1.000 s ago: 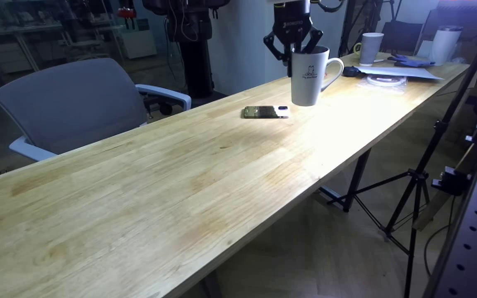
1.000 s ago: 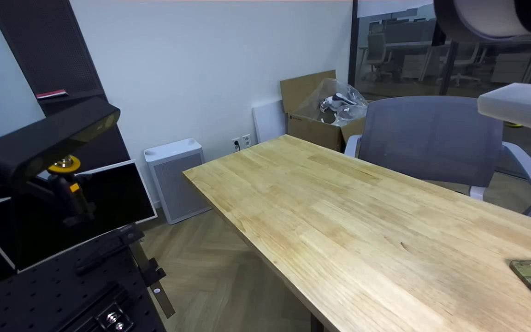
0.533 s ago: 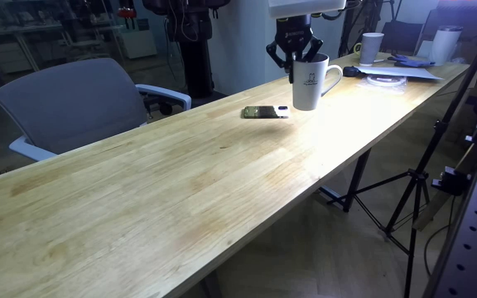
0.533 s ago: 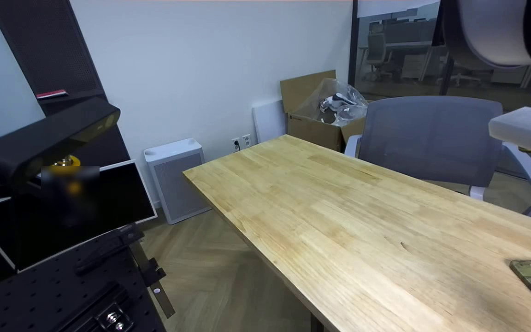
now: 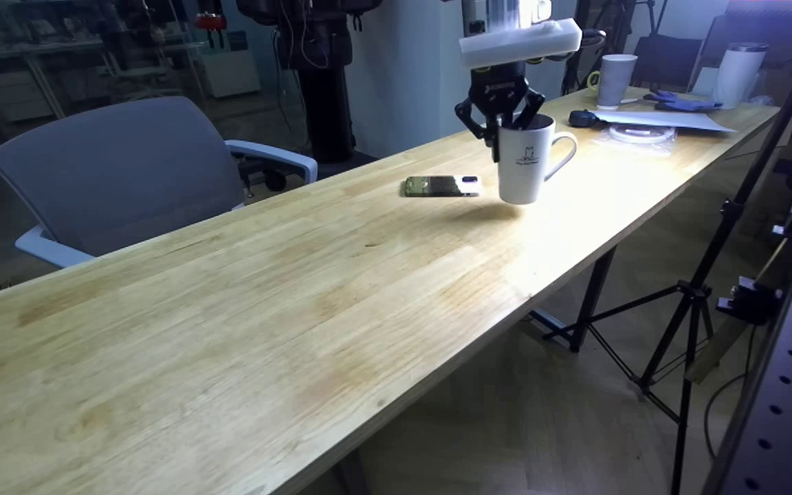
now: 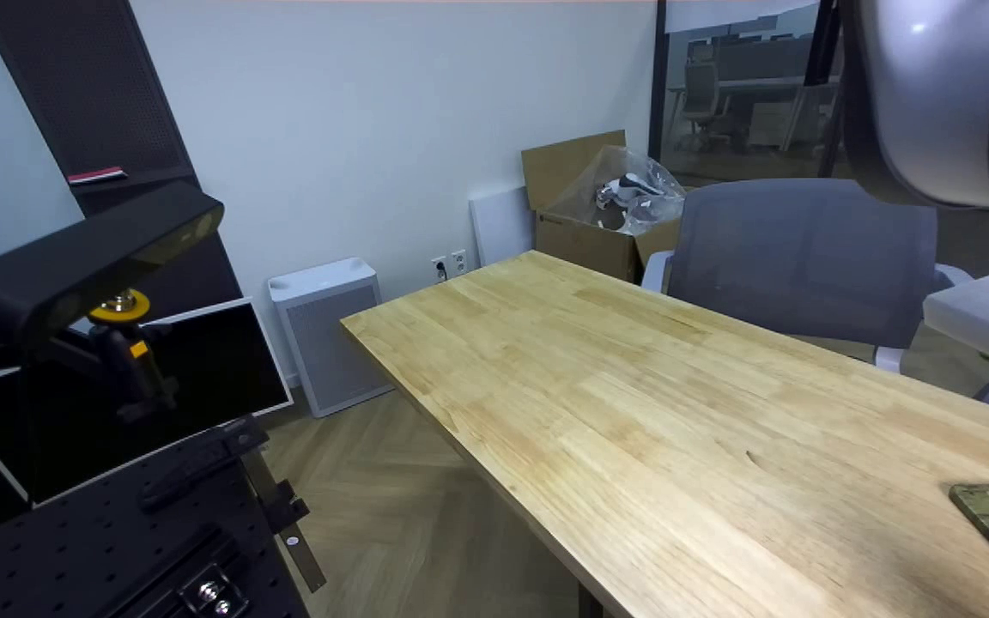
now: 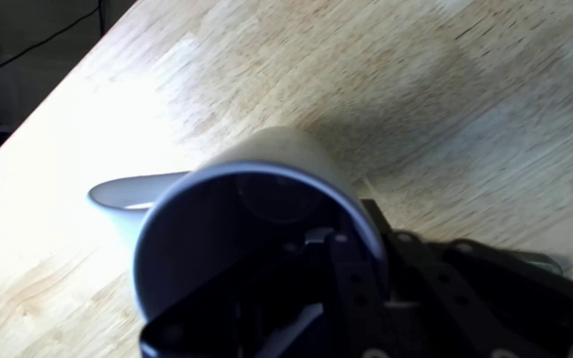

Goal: Get the white mug on the table and move it to the right

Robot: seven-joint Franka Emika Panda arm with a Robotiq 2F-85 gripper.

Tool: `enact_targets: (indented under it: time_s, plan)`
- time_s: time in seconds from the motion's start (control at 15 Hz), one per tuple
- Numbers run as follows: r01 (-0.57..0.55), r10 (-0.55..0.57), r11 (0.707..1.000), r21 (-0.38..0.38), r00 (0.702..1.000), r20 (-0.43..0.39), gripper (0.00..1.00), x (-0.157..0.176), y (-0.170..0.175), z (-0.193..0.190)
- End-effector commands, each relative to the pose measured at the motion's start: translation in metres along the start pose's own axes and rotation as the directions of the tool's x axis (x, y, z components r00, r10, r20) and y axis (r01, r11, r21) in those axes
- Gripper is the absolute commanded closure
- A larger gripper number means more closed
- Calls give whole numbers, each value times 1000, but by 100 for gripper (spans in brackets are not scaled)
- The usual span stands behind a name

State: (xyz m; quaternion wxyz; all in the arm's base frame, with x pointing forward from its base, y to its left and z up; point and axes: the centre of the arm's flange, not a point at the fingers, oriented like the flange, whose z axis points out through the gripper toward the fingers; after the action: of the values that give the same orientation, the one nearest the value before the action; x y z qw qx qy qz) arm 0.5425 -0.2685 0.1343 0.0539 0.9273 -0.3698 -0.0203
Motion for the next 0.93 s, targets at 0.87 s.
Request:
enact_targets:
  time_s: [0.87]
  plan:
    - [-8, 8, 1000, -14, 1000, -10, 64, 13, 1, 23]
